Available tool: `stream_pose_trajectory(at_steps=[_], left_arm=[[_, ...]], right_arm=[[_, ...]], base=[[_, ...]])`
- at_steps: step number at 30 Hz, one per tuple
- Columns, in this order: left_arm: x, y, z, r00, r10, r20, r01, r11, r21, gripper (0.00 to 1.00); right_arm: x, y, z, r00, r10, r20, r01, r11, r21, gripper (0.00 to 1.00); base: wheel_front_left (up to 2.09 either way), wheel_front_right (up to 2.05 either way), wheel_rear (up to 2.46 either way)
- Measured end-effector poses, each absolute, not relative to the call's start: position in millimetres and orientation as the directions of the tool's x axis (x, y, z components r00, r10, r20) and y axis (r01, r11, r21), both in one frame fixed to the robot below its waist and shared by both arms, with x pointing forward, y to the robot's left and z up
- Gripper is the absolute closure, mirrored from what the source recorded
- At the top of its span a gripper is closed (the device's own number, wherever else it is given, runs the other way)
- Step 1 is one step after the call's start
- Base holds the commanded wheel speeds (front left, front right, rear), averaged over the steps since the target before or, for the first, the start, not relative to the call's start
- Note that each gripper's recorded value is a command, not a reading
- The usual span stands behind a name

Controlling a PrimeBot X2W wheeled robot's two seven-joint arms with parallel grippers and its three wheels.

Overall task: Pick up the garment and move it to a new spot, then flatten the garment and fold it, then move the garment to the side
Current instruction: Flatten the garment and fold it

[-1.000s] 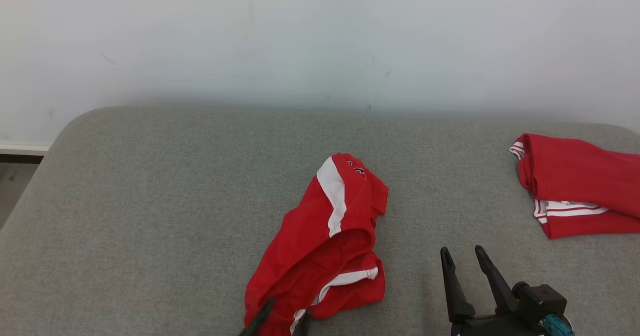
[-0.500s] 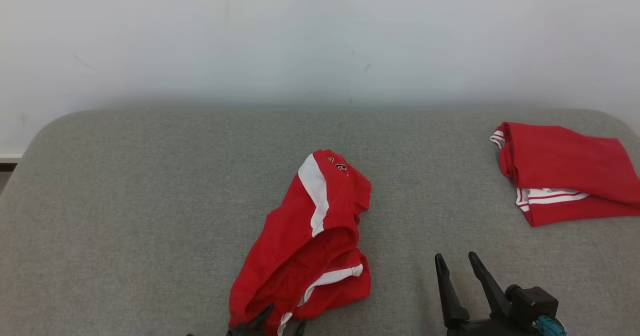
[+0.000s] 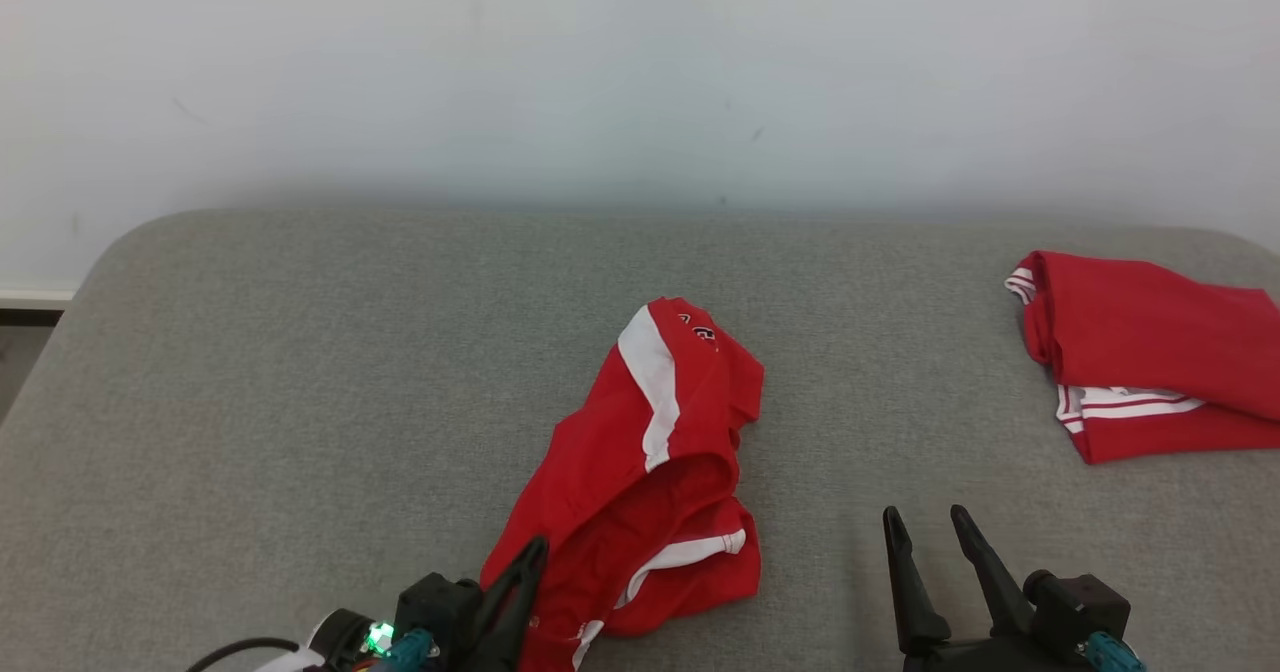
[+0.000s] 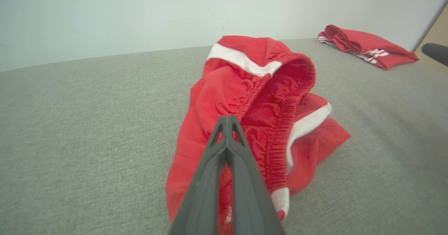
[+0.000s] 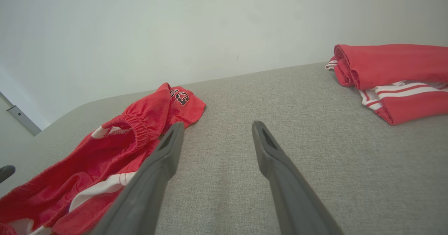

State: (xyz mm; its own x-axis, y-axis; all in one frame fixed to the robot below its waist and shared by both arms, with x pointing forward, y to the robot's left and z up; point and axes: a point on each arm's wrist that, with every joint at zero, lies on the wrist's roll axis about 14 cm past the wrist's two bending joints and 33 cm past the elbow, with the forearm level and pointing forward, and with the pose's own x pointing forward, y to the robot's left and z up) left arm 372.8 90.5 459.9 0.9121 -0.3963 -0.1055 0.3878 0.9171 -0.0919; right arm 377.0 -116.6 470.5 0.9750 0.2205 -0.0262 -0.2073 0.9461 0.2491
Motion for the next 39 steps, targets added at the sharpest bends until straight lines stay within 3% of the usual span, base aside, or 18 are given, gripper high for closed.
stream_pose_trajectory(at_steps=[5,6,7,8,15,25,26,27,28,35,39], left_arm=[[362.1,89.3,453.5,0.902,-0.413,-0.125,0.406,0.911,-0.077,1.00],[359.1,86.8,451.8,0.898,-0.421,-0.129,0.414,0.907,-0.077,0.83],[356.2,84.2,449.8,0.892,-0.431,-0.135,0.424,0.903,-0.073,0.21],[354.4,82.1,448.4,0.888,-0.438,-0.139,0.432,0.899,-0.071,0.00],[329.9,60.3,409.4,0.798,-0.532,-0.283,0.550,0.835,-0.020,0.00],[339.5,66.5,385.9,0.755,-0.529,-0.388,0.585,0.811,0.033,0.00],[339.2,66.0,384.7,0.752,-0.529,-0.393,0.586,0.810,0.033,0.13],[340.0,66.3,384.7,0.755,-0.526,-0.392,0.582,0.813,0.029,0.78],[341.9,66.2,386.3,0.759,-0.523,-0.387,0.575,0.818,0.021,1.00],[352.9,63.2,411.1,0.801,-0.517,-0.300,0.532,0.846,-0.039,1.00],[373.4,62.4,460.2,0.849,-0.509,-0.142,0.503,0.861,-0.074,1.00]], right_arm=[[378.4,-104.6,468.7,0.967,0.254,-0.032,-0.238,0.937,0.254,0.00],[378.8,-103.9,468.7,0.966,0.256,-0.032,-0.240,0.937,0.254,0.00],[379.0,-103.4,468.6,0.966,0.258,-0.032,-0.242,0.936,0.255,0.00],[379.2,-103.1,468.5,0.965,0.259,-0.033,-0.242,0.936,0.255,0.00],[378.5,-103.1,463.7,0.965,0.259,-0.047,-0.239,0.936,0.257,0.00],[376.8,-112.7,458.0,0.971,0.232,-0.064,-0.208,0.943,0.259,0.00],[376.6,-113.4,458.0,0.971,0.230,-0.064,-0.206,0.944,0.259,0.00],[376.3,-113.7,458.3,0.971,0.229,-0.063,-0.206,0.944,0.258,0.00],[376.0,-114.0,458.7,0.972,0.228,-0.062,-0.205,0.944,0.258,0.00],[375.2,-114.0,462.2,0.972,0.228,-0.052,-0.207,0.944,0.258,0.00],[375.2,-108.4,462.0,0.969,0.243,-0.053,-0.222,0.939,0.262,0.00]], base=[[0.00,0.00,0.00],[0.00,0.00,0.00],[0.00,0.00,0.00],[0.00,0.00,0.00],[0.00,0.00,0.00],[0.00,0.00,0.00],[0.00,0.00,0.00],[0.00,0.00,0.00],[0.00,0.00,0.00],[0.00,0.00,0.00],[0.00,0.00,0.00]])
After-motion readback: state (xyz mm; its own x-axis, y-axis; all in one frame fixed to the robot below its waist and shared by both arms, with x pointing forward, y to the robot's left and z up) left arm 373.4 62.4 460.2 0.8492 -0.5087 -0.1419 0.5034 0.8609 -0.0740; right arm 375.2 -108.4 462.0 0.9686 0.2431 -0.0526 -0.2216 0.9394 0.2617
